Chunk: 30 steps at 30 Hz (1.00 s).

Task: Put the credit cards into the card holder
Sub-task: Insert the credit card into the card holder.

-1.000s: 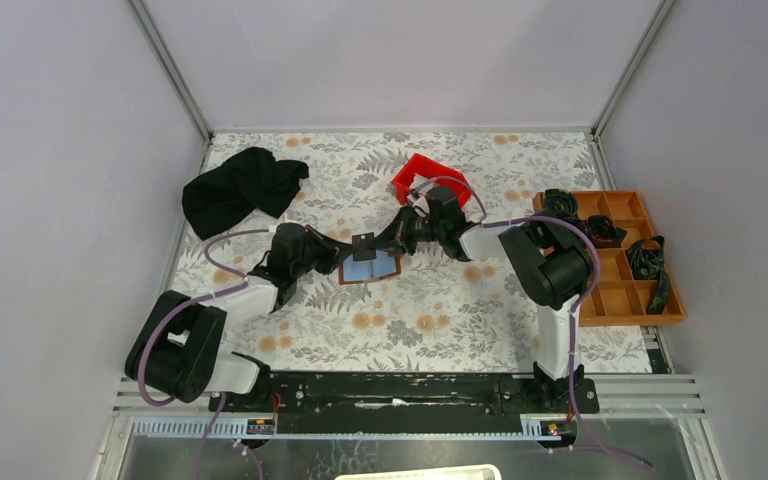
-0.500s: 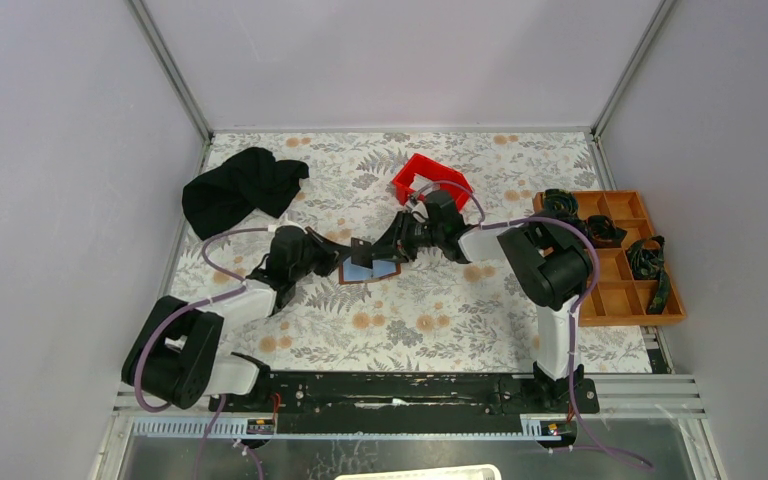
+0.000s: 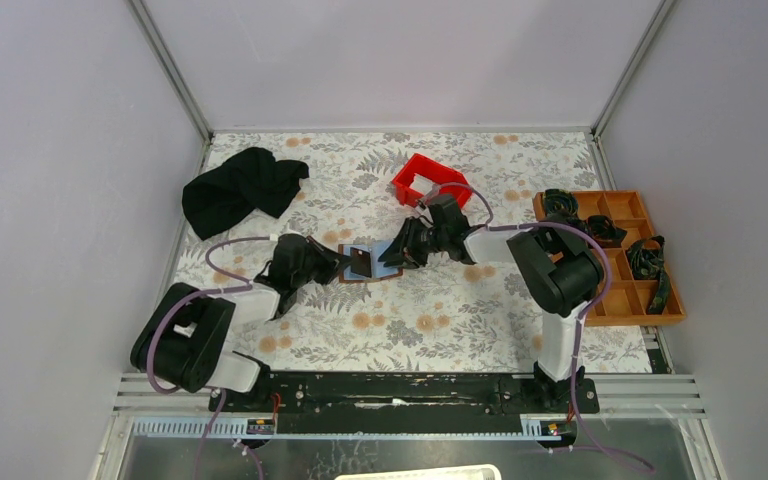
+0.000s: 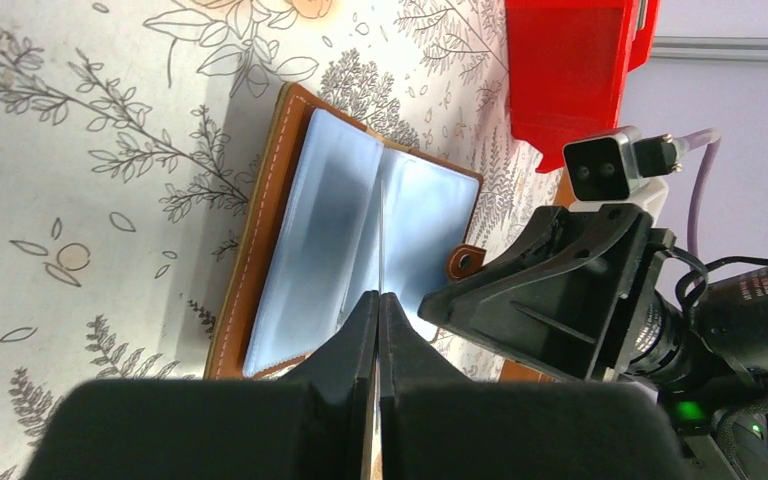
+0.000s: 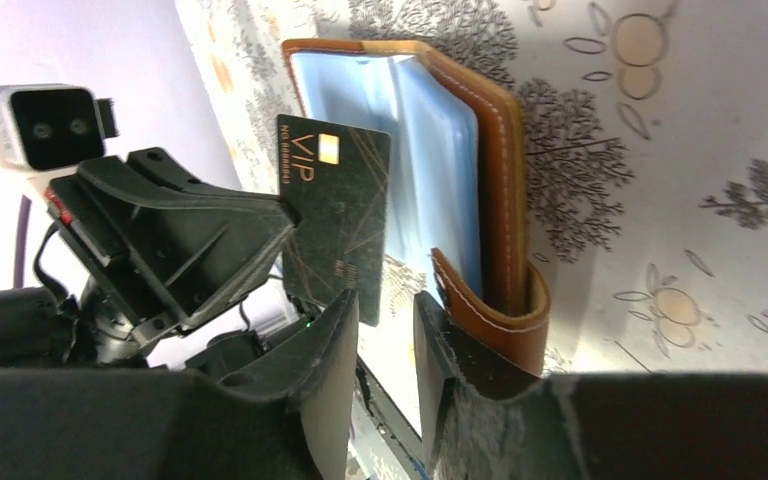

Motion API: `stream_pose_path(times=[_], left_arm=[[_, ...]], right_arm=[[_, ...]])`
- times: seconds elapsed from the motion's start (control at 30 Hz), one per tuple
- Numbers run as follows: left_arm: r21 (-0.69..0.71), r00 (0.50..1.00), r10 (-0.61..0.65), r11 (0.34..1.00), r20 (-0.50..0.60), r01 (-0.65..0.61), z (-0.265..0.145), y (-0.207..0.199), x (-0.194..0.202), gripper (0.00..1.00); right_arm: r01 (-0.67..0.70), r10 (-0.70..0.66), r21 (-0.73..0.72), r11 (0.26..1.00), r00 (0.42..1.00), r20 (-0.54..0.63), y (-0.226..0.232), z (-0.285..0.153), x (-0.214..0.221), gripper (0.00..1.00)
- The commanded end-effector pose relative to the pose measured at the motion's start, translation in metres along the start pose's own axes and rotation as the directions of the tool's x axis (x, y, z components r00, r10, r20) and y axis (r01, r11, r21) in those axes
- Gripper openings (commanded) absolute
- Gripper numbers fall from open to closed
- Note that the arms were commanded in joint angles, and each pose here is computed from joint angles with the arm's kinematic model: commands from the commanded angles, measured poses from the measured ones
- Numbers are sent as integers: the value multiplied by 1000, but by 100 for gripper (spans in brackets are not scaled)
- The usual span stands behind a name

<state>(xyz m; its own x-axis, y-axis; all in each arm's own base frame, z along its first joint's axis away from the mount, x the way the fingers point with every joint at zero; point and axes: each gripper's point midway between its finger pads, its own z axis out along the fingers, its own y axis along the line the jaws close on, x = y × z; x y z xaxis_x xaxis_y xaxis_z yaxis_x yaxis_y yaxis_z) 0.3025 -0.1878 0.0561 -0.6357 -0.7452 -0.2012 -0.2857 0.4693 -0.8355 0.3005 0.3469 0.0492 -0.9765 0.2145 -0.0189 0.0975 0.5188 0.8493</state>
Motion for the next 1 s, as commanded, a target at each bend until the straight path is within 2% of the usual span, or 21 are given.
stream_pose_path(times=[0.0, 0.4, 0.73, 0.97], left_arm=[[99, 1000, 21, 995, 21, -23, 3, -23, -4, 0], [111, 998, 65, 992, 15, -66, 17, -28, -1, 0], [92, 994, 106, 990, 27, -108, 22, -21, -2, 0], [36, 983, 178, 983, 40, -180, 26, -12, 1, 0]], right_arm=[[73, -76, 42, 996, 995, 65, 7, -13, -13, 31], [106, -123, 178, 978, 989, 84, -13, -15, -22, 18], [96, -111, 226, 969, 992, 55, -28, -12, -20, 15], [94, -106, 246, 965, 994, 40, -34, -10, -18, 15]])
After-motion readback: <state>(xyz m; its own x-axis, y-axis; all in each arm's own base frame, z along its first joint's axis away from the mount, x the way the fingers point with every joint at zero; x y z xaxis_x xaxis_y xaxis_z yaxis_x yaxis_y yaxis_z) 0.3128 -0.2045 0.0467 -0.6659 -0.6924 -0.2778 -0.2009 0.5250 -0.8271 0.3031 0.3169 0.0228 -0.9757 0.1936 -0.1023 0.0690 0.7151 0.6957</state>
